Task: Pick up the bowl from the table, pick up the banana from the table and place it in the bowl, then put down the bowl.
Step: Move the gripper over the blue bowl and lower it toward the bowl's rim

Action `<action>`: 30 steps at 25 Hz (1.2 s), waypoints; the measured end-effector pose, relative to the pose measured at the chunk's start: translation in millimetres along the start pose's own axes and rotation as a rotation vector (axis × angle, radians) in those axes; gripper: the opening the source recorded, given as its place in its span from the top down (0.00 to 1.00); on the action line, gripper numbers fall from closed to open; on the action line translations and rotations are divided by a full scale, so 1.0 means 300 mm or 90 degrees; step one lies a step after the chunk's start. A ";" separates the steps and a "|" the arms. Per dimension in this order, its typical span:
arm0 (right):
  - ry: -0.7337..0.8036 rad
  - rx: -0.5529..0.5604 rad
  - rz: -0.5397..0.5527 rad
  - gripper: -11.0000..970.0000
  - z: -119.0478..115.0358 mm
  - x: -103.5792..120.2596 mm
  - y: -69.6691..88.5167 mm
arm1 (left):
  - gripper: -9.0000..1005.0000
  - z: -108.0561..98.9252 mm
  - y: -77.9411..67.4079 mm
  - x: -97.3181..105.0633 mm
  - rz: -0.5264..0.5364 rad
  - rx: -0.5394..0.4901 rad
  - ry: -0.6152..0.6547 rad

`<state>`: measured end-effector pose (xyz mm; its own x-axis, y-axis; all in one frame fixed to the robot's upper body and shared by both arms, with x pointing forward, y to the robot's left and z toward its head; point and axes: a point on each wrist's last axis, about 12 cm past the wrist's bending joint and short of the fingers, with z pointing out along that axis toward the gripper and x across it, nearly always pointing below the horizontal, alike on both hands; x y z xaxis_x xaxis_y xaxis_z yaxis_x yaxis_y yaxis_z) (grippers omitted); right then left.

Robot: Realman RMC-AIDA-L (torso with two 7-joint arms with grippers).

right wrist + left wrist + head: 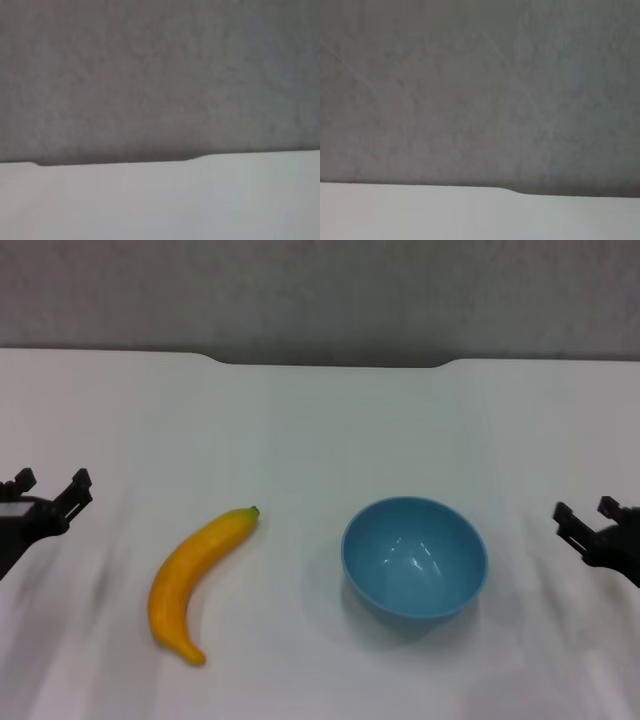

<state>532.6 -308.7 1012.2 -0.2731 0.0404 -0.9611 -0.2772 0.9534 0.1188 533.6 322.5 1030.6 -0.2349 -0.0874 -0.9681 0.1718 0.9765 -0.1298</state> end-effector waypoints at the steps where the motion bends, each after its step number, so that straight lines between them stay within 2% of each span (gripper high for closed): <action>1: 0.004 -0.001 -0.005 0.32 0.005 -0.012 0.009 | 0.23 -0.001 -0.007 -0.007 0.000 0.000 0.000; 5: 0.031 0.002 -0.025 0.32 0.010 -0.064 0.037 | 0.23 -0.001 -0.047 -0.044 -0.008 0.002 0.011; 13: 0.044 -0.003 -0.053 0.33 0.010 -0.189 0.097 | 0.23 -0.011 -0.144 -0.140 0.033 -0.002 0.038; 16: 0.038 -0.008 -0.040 0.34 0.000 -0.233 0.111 | 0.23 -0.017 -0.180 -0.182 0.046 -0.017 0.039; 24: 0.040 -0.012 -0.003 0.35 -0.010 -0.330 0.096 | 0.23 -0.018 -0.246 -0.249 0.109 -0.078 0.074; 28: 0.096 -0.042 0.036 0.35 0.017 -0.385 0.075 | 0.23 -0.013 -0.282 -0.285 0.148 -0.097 0.104; 30: 0.132 -0.048 0.041 0.35 0.037 -0.406 0.067 | 0.27 -0.010 -0.295 -0.297 0.163 -0.097 0.117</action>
<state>570.5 -291.2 1128.8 -0.4741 0.0308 -0.8799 -0.3195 0.9252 0.2045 536.5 244.3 1128.9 -0.3730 0.1876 -0.9087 0.1056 0.9816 0.1593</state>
